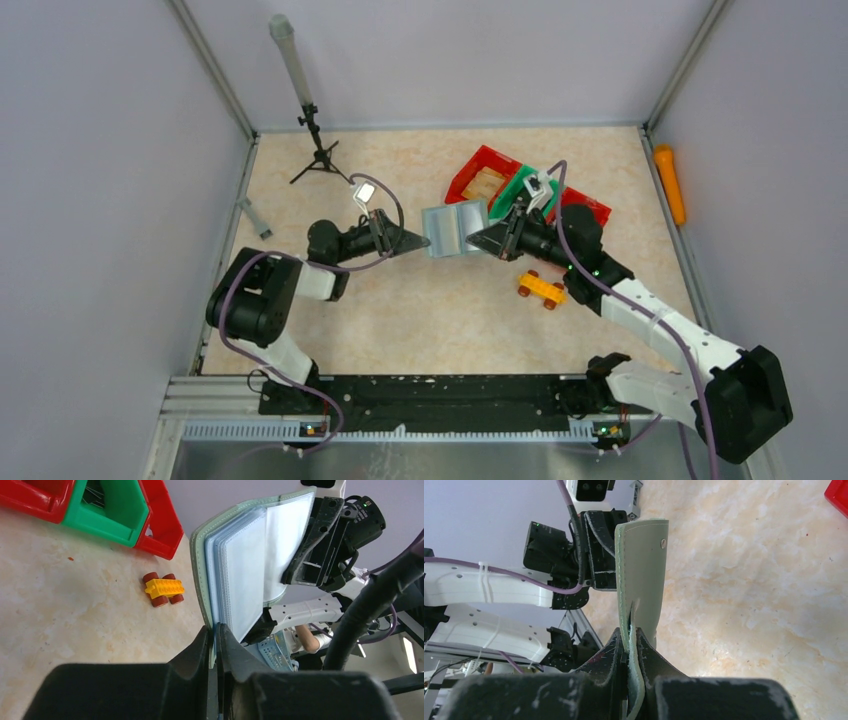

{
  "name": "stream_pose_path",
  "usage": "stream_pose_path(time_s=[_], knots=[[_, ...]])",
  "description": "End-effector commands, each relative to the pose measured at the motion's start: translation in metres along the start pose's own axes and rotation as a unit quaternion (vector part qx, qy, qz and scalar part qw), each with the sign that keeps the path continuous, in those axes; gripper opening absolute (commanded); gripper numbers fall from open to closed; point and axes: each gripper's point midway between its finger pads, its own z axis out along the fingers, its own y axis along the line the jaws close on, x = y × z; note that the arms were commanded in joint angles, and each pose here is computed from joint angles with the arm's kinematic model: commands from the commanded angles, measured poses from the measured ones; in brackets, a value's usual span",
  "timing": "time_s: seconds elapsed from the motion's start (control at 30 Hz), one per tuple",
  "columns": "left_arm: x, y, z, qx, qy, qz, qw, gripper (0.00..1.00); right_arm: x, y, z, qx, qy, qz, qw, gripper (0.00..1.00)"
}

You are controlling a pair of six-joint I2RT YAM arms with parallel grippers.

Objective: Take the credit cards out of the card holder
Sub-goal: Remove the credit card from the card holder.

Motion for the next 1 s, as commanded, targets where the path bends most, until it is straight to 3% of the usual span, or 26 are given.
stream_pose_path(time_s=[0.0, 0.23, 0.6, 0.83, 0.97], knots=[[-0.010, -0.031, 0.003, 0.059, -0.002, 0.056, 0.997, 0.11, -0.001, 0.004, 0.000, -0.011, -0.007, -0.007, 1.000, 0.00], [-0.010, -0.030, 0.003, 0.052, -0.004, 0.066, 0.996, 0.19, 0.012, 0.000, 0.009, -0.029, 0.016, 0.010, 0.999, 0.00], [-0.008, -0.009, 0.002, -0.062, 0.000, 0.123, 0.990, 0.00, 0.023, -0.016, 0.016, -0.009, 0.036, 0.008, 0.999, 0.01], [-0.004, 0.014, 0.005, -0.160, 0.023, 0.166, 0.973, 0.00, 0.040, -0.055, 0.028, 0.043, 0.061, -0.012, 0.997, 0.37], [-0.002, 0.033, 0.004, -0.203, 0.036, 0.157, 0.966, 0.00, 0.043, -0.080, 0.041, 0.085, 0.082, -0.030, 0.993, 0.41]])
